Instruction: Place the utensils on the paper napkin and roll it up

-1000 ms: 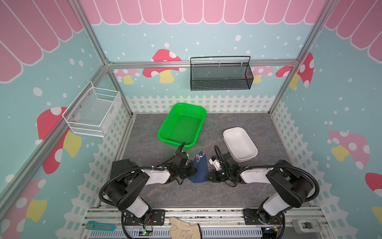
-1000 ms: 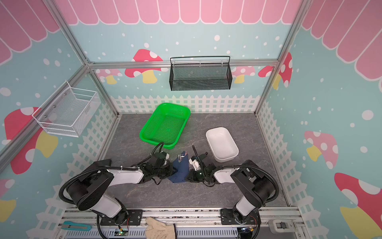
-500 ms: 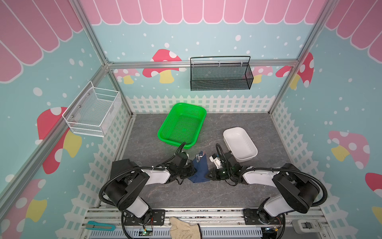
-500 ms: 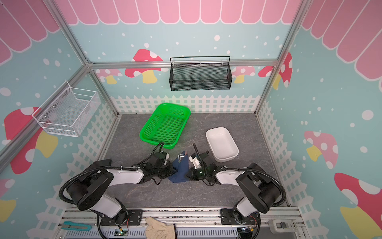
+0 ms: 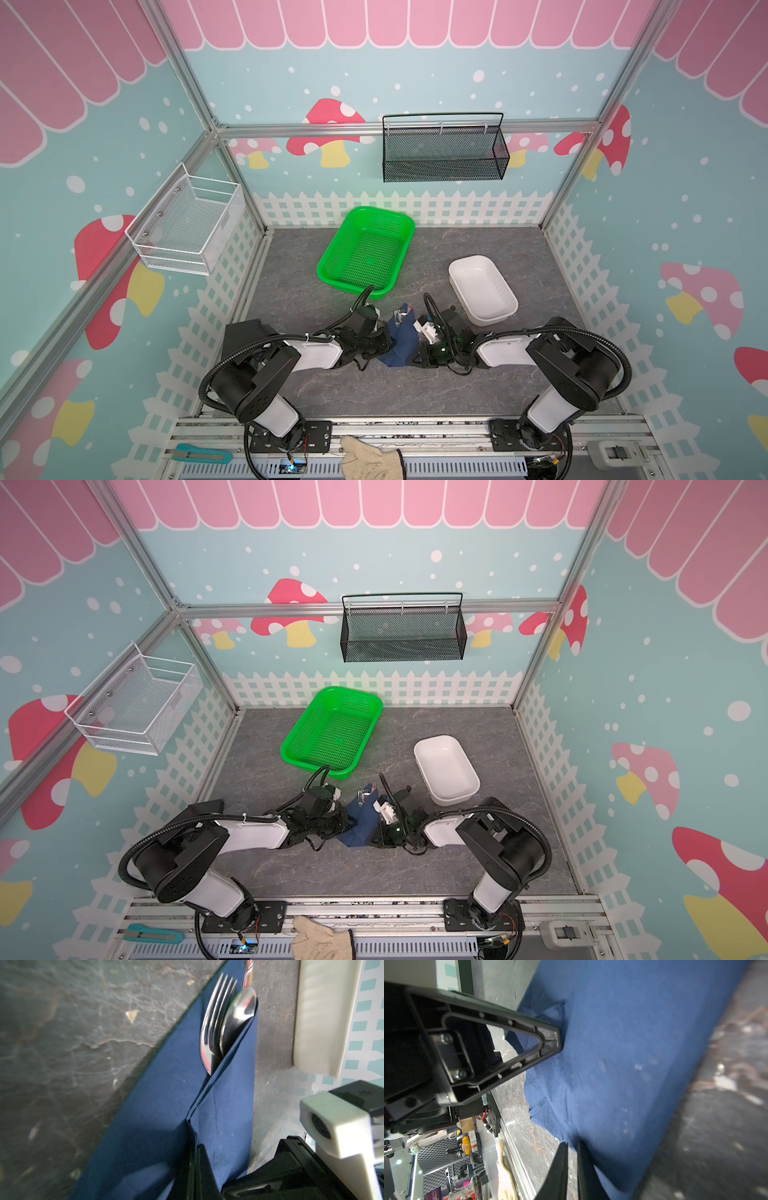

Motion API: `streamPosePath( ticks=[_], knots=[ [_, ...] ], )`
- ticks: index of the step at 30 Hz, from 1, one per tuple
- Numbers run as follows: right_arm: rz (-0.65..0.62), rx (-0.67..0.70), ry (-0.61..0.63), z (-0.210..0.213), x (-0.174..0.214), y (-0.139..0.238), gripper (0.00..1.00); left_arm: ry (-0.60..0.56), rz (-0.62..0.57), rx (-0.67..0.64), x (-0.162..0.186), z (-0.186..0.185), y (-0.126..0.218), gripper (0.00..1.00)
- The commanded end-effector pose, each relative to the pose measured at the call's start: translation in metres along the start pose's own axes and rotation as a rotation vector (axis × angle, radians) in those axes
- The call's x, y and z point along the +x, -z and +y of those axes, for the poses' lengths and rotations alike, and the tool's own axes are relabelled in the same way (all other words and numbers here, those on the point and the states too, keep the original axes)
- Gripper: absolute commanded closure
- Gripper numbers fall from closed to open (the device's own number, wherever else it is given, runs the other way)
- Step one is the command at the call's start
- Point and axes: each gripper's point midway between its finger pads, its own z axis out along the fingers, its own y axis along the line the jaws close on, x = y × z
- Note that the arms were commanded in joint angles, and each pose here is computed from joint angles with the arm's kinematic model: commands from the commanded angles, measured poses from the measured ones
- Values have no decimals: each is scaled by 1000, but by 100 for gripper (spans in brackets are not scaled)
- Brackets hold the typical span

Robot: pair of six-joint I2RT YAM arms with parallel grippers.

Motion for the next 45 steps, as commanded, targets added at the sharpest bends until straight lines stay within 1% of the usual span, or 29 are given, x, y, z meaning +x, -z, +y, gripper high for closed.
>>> streamPosePath(
  ticks=[1, 3, 5, 9, 13, 17, 20, 24, 26, 30, 32, 34, 39, 45],
  knots=[
    [-1, -11, 4, 5, 2, 3, 85, -8, 4, -12, 0, 1, -1, 96],
    [-56, -37, 38, 22, -12, 13, 85, -8, 3, -14, 0, 1, -1, 96],
    [-128, -31, 62, 28, -29, 26, 86, -8, 0, -15, 0, 1, -1, 96],
    [-223, 13, 3, 9, -53, 43, 87, -12, 4, -11, 0, 0, -1, 96],
    [-254, 36, -27, -4, -72, 46, 87, -13, 7, -11, 0, 0, -2, 96],
    [-216, 34, -44, -10, -76, 33, 87, -13, 11, -10, 1, 0, -3, 96],
    [-188, 65, -90, -25, -70, 23, 87, -14, 9, -8, 0, 0, -3, 96],
    [-167, 78, -111, -34, -63, 18, 86, -11, 8, -4, -1, -1, -3, 96],
    [-173, 69, -105, -30, -63, 21, 85, -13, 8, -3, -1, -2, -3, 96],
    [-239, 52, -65, -11, -68, 39, 85, -13, 9, -2, -1, -2, -3, 96],
    [-253, 42, -41, -2, -64, 41, 85, -15, 6, 2, -2, -4, -2, 96],
    [-218, 19, -19, 8, -55, 34, 86, -16, 5, -2, -2, -3, -2, 96],
    [-122, 11, -1, 13, -34, 15, 87, -17, 14, -1, 0, -3, -4, 96],
    [-67, 12, 30, 22, -25, 1, 88, -12, 13, -4, 1, -1, -3, 96]
  ],
)
